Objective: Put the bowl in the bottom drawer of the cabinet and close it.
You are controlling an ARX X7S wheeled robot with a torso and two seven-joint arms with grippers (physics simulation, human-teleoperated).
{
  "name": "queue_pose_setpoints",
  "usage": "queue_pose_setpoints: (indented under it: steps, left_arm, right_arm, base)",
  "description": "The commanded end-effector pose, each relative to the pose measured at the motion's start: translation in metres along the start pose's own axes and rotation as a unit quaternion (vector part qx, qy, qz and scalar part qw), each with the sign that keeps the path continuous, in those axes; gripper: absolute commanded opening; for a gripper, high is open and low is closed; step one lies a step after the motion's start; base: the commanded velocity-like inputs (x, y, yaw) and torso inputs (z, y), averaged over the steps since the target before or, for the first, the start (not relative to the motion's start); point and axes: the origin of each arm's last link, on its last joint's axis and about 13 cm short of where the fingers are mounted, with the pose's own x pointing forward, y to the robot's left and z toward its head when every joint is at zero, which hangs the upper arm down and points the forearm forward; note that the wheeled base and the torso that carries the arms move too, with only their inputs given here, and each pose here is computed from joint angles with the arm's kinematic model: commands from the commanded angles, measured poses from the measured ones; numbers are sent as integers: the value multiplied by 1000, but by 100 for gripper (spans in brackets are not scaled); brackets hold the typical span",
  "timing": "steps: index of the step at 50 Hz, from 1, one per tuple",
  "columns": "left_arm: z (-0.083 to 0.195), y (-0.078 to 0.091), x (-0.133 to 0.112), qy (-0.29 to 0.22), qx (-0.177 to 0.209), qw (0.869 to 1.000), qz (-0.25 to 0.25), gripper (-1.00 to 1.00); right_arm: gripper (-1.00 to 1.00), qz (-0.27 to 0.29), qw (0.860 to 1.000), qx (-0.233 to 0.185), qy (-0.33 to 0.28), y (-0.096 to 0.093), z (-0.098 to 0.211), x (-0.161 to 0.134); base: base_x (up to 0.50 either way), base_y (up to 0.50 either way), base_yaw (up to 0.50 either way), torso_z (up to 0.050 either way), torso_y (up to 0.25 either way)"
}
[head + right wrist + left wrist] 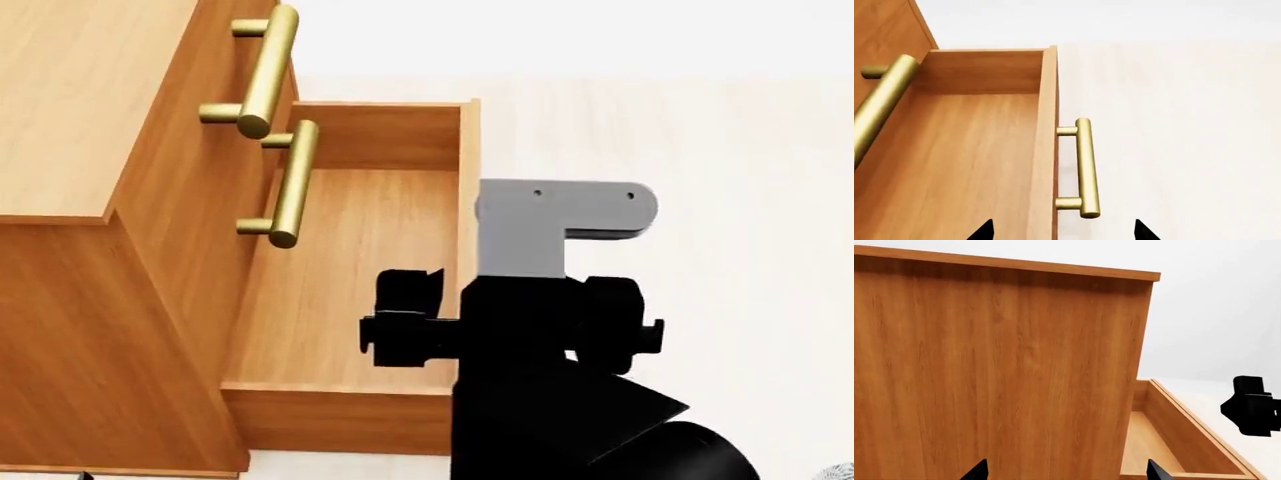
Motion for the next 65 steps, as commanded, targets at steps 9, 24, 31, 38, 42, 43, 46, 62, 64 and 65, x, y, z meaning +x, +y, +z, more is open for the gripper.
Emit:
queue_pose_setpoints:
  steps: [9,24,31,38,42,43,46,62,64,65]
  left_arm:
    - [1,0,0,-1,0,1000,1,100]
    - [-1,1,0,0,0,1000,-1,100]
    - [0,1,0,-1,-1,1000,-1,100]
    - [0,1,0,-1,-1,1000,0,100]
    - [0,1,0,0,-1,1000,0,100]
    - [0,1,0,-1,-1,1000,0,100]
    - [0,1,0,0,-1,1000,0,100]
    - [1,1,0,0,1,1000,1,100]
    - [1,1,0,-1,1,1000,1,100]
    - [1,1,0,-1,0,1000,1,100]
  right_arm:
    - [100,17,999,-2,48,2,3,0]
    - [100,5,998,-10,60,-2,-4,10]
    - [100,2,998,-15,63,-2,-4,14]
    - [100,1,998,-16,68,-3,-6,21]
    - [100,-1,997,-17,70,-3,-7,22]
    - [100,-2,997,-17,70,-3,-8,23]
    - [100,-3,997,-20,72,-4,-9,25]
    - [100,-12,997,-16,81,-7,-18,35]
    - [100,-15,996,-17,82,-8,-20,37]
    - [100,-15,996,-16,82,-8,-20,38]
  base:
    - [0,0,0,0,0]
    - [0,0,0,0,0]
    - [0,0,0,0,0]
    - [0,0,0,0,0]
    - [0,0,0,0,0]
    - [0,0,0,0,0]
    - [0,0,0,0,0]
    - [0,0,0,0,0]
    - [0,0,0,0,0]
    - [0,0,0,0,0]
